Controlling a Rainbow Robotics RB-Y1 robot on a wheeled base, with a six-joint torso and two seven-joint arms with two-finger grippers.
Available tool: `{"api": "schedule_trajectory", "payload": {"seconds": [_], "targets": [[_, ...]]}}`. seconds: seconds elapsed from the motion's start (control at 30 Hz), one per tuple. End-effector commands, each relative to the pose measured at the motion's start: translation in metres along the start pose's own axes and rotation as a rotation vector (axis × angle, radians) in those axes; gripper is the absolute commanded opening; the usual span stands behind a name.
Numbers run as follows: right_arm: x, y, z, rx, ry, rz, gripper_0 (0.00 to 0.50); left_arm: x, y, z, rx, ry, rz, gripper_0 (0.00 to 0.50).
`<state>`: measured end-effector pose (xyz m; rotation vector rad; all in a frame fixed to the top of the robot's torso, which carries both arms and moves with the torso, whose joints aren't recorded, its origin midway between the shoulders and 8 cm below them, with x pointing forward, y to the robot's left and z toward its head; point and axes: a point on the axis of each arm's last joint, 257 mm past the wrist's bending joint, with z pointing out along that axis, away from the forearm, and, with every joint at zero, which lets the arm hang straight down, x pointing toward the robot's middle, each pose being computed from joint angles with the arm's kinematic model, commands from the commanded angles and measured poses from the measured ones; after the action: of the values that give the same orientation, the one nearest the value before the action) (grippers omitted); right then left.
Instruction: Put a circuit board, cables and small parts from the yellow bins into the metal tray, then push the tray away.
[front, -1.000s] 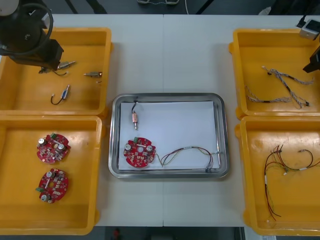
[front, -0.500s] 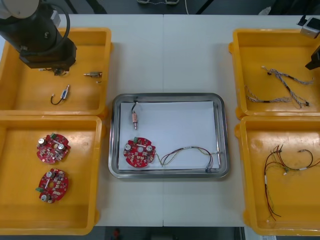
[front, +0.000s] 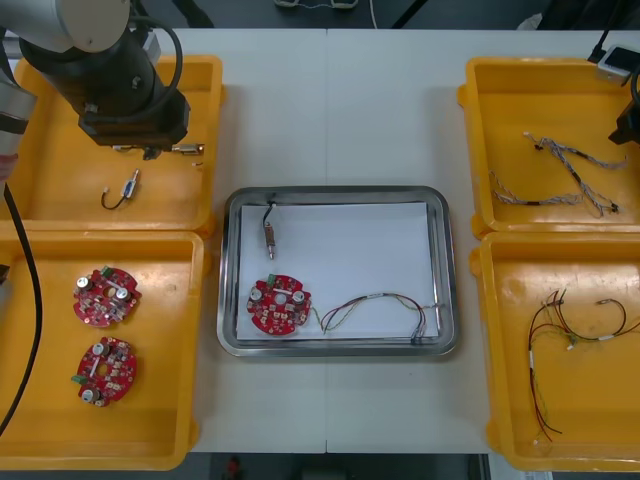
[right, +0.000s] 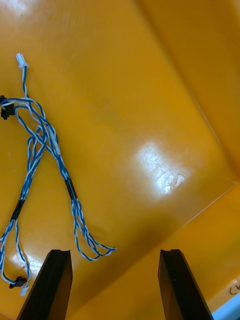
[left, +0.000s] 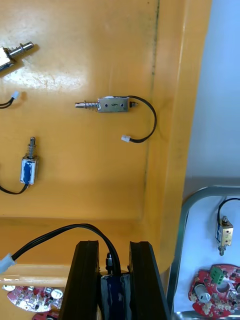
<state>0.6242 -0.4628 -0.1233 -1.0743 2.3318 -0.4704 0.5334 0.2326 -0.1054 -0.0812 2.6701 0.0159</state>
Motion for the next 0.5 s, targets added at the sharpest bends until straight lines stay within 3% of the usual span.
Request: {"api": "schedule_trajectory", "payload": {"seconds": [0.03, 0.17, 0.5], "targets": [[0.022, -0.024, -0.011, 0.047, 0.020, 0.028, 0.500, -0.016, -0.018, -0.031, 0.035, -0.077, -0.050, 0.002], [0.023, -0.014, 0.004, 0.031, 0.009, 0.053, 0.500, -0.017, -0.024, -0.037, 0.051, -0.095, -0.049, 0.002], [0.022, 0.003, 0.038, 0.029, -0.039, 0.128, 0.500, -0.017, -0.023, -0.037, 0.053, -0.093, -0.066, 0.001]]}}
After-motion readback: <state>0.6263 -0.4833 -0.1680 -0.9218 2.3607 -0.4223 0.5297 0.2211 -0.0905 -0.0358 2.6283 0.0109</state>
